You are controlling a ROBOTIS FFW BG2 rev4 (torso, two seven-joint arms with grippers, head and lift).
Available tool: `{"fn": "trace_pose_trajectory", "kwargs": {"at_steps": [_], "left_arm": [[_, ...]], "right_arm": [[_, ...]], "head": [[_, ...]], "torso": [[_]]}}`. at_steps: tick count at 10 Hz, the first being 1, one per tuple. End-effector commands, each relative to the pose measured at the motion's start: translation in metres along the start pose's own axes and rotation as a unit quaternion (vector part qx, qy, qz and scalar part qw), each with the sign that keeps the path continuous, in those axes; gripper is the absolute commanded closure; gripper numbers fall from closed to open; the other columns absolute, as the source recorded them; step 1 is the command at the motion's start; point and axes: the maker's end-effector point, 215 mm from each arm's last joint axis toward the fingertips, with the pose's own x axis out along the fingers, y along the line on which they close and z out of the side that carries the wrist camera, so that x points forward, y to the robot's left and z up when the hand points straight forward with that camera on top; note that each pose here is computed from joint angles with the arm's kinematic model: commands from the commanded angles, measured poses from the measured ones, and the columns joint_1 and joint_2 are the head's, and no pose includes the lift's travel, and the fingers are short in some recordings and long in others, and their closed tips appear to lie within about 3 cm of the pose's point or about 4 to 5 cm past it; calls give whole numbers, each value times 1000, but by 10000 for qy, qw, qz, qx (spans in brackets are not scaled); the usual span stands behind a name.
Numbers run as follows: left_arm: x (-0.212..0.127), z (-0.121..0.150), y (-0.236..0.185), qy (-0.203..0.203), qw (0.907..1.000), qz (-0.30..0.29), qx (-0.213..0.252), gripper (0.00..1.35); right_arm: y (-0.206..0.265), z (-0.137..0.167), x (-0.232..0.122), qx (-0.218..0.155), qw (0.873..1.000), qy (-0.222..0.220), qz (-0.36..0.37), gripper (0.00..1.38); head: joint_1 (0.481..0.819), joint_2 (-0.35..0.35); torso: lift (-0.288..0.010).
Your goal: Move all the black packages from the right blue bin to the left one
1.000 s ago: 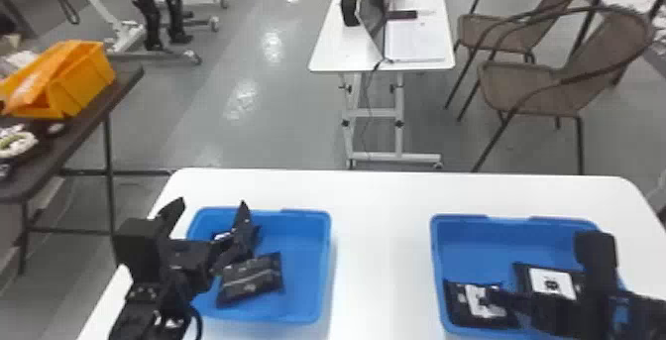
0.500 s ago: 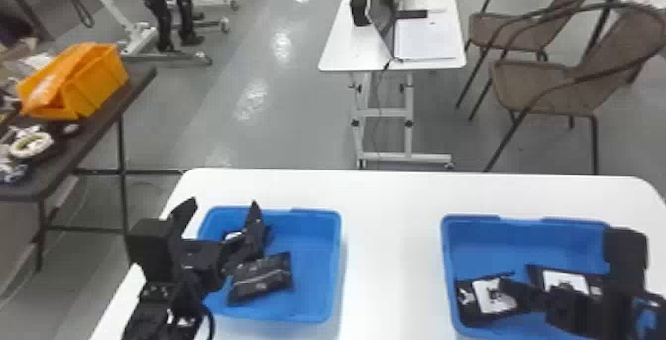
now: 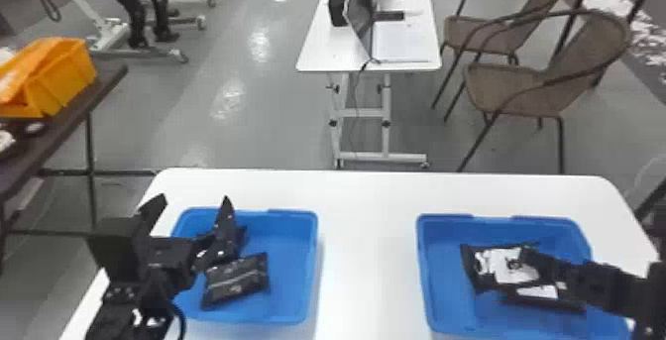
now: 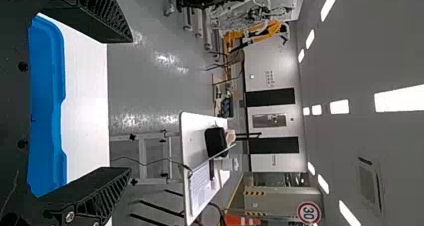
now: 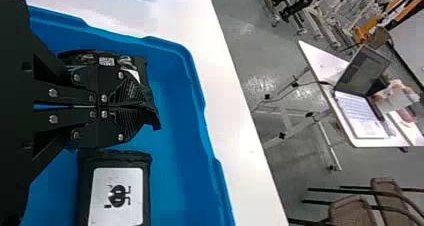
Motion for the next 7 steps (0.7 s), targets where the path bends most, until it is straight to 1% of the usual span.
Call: {"fn": "trace_pose_trajectory", "kwargs": {"at_steps": [1,2,3,4,5,6,7], "left_arm": [[2,4,-2,-51,10000,-6,-19,101],[5,8,-3,-90,9999,-17,-88,99],[8,11,-5,-103,9996,-37,-251,99],[10,15,-6,-145,9991,-65,-400,99],[13,18,-11,-169,9972,-123,-717,99],[18,25,-18,-225,9934,-192,-1109,99],[26,34,-33,-256,9867,-376,-1562,98]], "right_arm": [[31,38,-8,10,9986,-359,400,1127],[58,55,-2,-12,9960,-474,760,1127],[84,64,8,-136,9925,-420,1144,1127],[116,71,22,-218,9840,-420,1720,1127],[151,72,39,-271,9719,-401,2302,1127],[185,73,56,-248,9566,-402,2876,1127],[214,71,68,-263,9429,-354,3301,1127]], "head": [[695,94],[695,93],[695,108],[695,120],[695,155],[695,189],[695,222]], "torso": [[-40],[-40],[-40],[-40],[-40],[-40],[-40]]}}
